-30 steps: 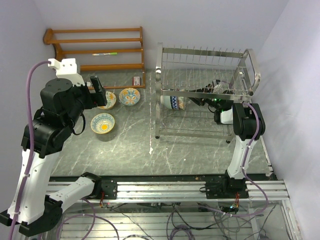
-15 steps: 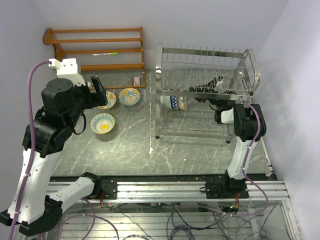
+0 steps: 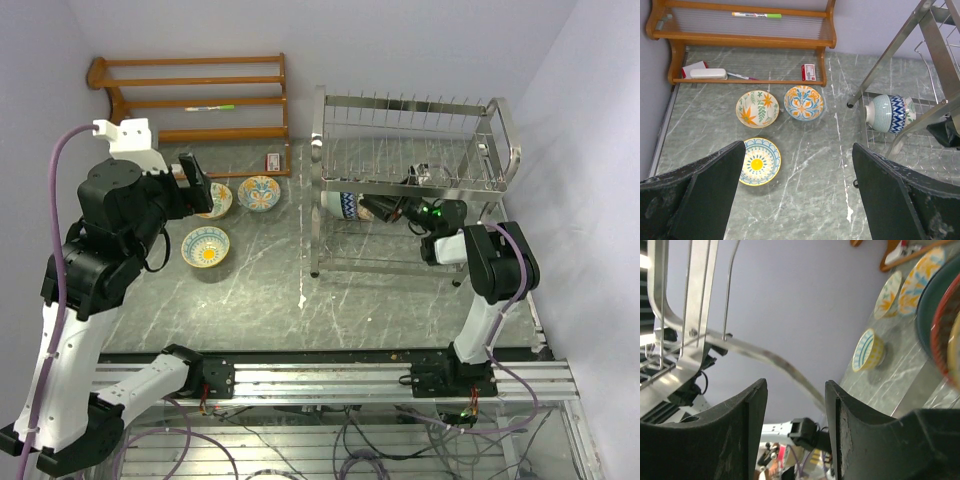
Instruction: Load the bowls into the dish rack
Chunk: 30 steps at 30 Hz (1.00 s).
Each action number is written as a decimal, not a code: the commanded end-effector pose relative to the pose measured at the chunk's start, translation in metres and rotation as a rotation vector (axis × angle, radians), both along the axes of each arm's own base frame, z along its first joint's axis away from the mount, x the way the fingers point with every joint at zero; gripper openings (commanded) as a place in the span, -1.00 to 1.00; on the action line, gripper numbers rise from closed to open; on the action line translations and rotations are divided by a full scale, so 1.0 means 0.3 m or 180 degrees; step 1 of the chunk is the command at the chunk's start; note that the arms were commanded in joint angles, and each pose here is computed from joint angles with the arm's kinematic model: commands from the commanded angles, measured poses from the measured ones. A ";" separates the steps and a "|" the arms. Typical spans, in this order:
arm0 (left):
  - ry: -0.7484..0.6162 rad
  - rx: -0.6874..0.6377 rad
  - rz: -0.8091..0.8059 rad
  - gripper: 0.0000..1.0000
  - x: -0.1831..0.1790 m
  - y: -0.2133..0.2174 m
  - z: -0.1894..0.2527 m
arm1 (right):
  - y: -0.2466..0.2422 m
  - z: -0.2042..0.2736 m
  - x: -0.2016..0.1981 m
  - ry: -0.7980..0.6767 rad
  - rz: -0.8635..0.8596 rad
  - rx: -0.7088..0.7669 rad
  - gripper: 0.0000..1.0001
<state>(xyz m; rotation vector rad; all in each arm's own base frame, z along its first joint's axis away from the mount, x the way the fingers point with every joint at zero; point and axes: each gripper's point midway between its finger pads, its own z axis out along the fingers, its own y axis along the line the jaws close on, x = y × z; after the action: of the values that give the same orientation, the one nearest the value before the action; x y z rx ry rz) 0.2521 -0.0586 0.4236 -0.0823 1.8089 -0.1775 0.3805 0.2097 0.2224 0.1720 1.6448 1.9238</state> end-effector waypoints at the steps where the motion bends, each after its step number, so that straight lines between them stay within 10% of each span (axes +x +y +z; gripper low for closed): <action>1: -0.0187 -0.0078 -0.0098 0.98 -0.024 -0.010 0.058 | 0.015 0.050 -0.105 -0.0255 0.0001 0.0018 -0.02; 17: -0.0266 -0.0107 -0.0197 0.98 -0.114 0.011 0.073 | 0.129 -0.049 -0.444 0.0127 -0.0053 -0.0363 -0.02; 30: -0.0227 -0.0223 -0.0234 0.98 -0.141 0.006 0.049 | 0.303 -0.067 -0.668 -0.0031 0.0036 -0.1665 -0.01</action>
<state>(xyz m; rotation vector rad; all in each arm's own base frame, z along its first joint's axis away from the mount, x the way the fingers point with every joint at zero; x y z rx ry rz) 0.2121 -0.0495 0.4426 -0.0684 1.7266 -0.2461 0.1785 0.2970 0.2223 -0.0324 1.9385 1.6788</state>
